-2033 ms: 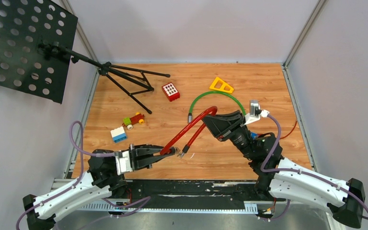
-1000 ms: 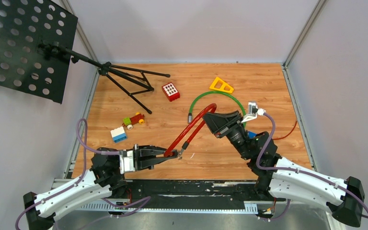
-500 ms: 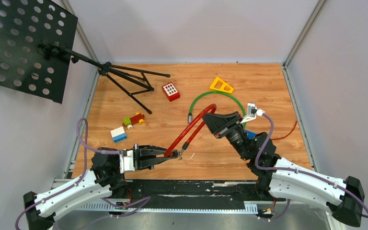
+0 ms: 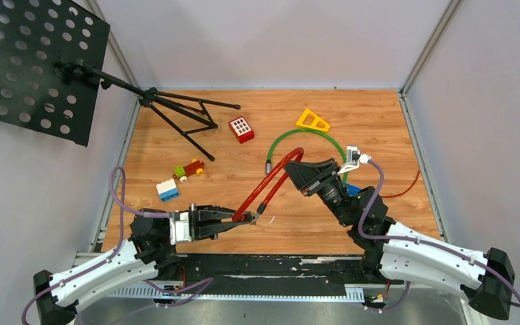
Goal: Lock with the key
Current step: Lock the lock.
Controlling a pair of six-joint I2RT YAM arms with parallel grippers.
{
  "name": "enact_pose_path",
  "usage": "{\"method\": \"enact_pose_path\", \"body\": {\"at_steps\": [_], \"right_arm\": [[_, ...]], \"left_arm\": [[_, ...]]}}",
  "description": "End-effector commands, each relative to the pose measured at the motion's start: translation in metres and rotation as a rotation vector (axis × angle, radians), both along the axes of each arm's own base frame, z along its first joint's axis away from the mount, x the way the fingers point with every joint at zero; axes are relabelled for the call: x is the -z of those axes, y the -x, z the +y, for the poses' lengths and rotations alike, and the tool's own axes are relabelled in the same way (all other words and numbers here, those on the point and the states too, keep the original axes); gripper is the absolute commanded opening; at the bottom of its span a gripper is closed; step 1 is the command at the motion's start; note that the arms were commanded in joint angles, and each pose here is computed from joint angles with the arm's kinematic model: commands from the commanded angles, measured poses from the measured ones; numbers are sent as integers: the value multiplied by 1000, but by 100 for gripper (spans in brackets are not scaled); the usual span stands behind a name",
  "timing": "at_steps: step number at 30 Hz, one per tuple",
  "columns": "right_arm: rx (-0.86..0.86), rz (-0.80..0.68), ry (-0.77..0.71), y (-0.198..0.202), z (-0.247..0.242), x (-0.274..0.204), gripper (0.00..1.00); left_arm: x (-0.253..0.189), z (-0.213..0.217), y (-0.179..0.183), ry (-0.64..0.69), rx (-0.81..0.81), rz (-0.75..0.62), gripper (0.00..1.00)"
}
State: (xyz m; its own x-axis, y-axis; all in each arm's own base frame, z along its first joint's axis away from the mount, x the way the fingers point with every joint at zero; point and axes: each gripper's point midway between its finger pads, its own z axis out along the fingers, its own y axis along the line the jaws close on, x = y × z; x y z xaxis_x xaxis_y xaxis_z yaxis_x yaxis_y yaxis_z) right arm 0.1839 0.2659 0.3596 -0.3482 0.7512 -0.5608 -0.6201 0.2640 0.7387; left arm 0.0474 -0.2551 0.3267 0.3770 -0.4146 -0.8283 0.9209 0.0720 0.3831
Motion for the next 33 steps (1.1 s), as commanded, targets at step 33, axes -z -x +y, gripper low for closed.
{"method": "enact_pose_path", "body": {"at_steps": [33], "right_arm": [[253,113,-83,-21,-52,0,0]], "left_arm": [[-16,21,-57,86,-318,168,0]]}}
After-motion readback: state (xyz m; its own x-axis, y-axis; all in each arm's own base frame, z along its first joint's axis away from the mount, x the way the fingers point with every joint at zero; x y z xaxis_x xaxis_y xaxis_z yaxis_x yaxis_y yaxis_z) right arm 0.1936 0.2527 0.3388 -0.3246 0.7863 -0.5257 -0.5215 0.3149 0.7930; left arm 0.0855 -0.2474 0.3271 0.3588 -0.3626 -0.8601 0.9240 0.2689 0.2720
